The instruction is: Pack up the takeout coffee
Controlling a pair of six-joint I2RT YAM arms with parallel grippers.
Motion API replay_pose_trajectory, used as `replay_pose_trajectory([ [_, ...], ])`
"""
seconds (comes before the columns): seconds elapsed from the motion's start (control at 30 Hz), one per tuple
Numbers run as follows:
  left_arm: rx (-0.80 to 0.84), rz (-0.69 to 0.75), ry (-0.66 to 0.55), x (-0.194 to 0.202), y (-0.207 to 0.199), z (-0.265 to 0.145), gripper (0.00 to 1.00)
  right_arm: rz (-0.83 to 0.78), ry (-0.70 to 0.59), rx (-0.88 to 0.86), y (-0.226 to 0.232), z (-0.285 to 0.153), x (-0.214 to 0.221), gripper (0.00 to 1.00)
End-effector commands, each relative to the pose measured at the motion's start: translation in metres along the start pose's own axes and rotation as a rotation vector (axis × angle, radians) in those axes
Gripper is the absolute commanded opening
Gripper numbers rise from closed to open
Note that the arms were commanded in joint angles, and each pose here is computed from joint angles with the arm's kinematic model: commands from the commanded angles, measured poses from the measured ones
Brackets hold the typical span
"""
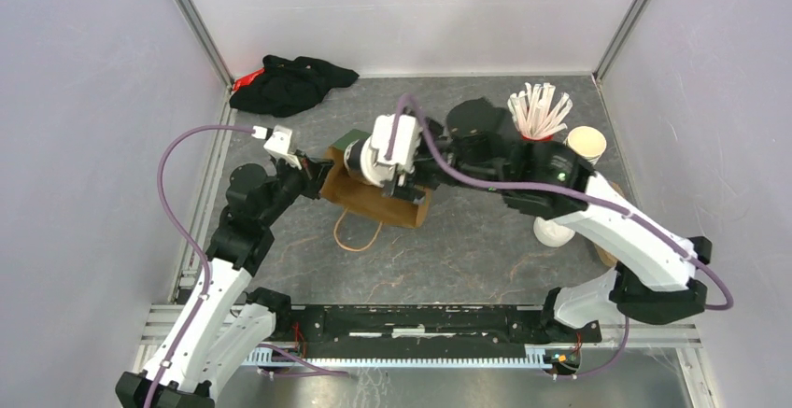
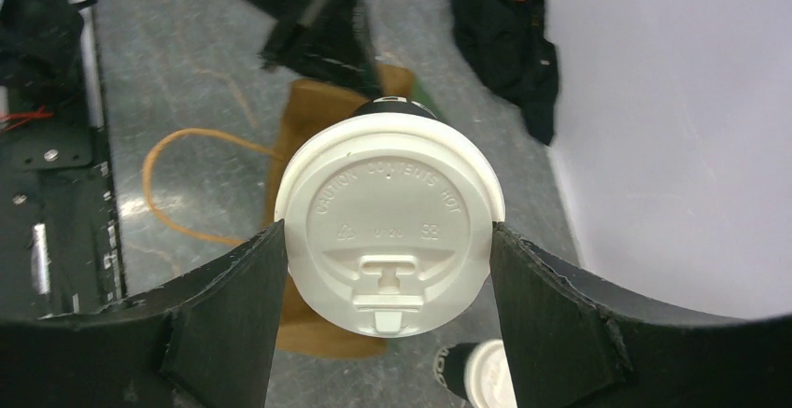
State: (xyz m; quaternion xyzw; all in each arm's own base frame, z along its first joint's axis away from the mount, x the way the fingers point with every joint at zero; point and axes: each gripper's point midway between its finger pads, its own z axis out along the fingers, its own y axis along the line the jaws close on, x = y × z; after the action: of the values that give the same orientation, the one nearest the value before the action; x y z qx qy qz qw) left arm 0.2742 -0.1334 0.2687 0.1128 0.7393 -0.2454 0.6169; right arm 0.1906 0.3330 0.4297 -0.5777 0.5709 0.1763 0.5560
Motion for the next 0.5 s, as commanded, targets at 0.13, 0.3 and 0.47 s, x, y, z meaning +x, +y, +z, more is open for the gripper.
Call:
replay_pose_trajectory([
  [0.13,-0.032,0.068,-0.033,0.001,0.008,-0.005,0.02,-0.076,0.089,-0.014,0.046,0.041,0.008,0.5],
  [0.3,-0.022,0.035,-0.039,0.02,0.007,-0.01,0.02,-0.155,0.186,0.046,0.053,0.055,0.027,0.5],
  [0.47,-0.022,0.034,-0.051,0.033,0.008,-0.017,0.02,-0.242,0.251,0.047,0.051,0.06,0.038,0.51],
])
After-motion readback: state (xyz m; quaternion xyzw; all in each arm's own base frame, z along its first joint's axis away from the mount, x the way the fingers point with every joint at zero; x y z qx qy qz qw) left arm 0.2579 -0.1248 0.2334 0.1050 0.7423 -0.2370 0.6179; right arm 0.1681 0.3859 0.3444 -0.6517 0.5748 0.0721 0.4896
